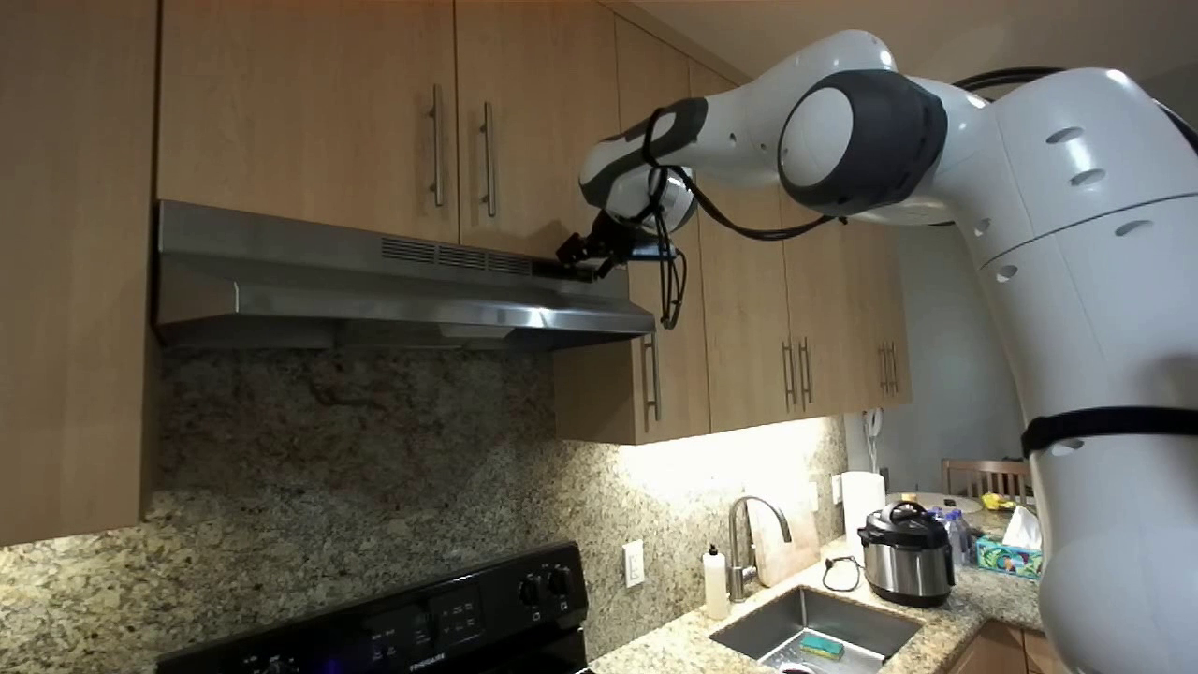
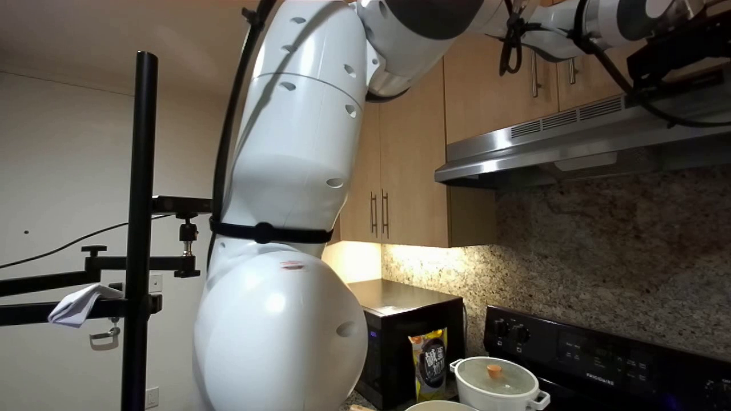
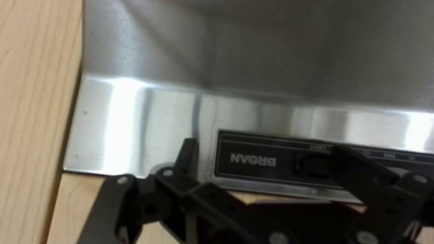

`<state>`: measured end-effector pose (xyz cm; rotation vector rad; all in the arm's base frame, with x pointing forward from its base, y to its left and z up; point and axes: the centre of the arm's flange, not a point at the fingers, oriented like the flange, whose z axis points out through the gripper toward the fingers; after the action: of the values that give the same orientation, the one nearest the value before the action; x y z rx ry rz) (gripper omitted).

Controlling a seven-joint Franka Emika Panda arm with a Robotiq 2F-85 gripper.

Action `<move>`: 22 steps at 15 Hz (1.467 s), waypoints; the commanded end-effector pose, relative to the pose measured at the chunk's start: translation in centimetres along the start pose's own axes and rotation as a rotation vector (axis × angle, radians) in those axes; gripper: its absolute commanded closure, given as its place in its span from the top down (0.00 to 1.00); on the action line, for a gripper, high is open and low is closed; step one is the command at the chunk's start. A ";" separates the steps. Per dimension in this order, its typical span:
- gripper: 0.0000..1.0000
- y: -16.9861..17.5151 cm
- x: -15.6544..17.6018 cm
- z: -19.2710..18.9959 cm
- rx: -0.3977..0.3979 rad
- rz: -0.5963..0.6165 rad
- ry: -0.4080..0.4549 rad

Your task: Turn on the light on top of the stove

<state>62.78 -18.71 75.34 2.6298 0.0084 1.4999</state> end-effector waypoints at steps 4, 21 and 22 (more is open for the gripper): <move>1.00 -1.7 -0.1 -1.0 0.007 -0.025 -0.003; 1.00 -6.2 0.0 -4.0 0.107 -0.076 -0.016; 1.00 -6.5 0.0 -4.2 0.113 -0.078 -0.020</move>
<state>61.39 -12.99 77.14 2.6718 0.1341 1.5278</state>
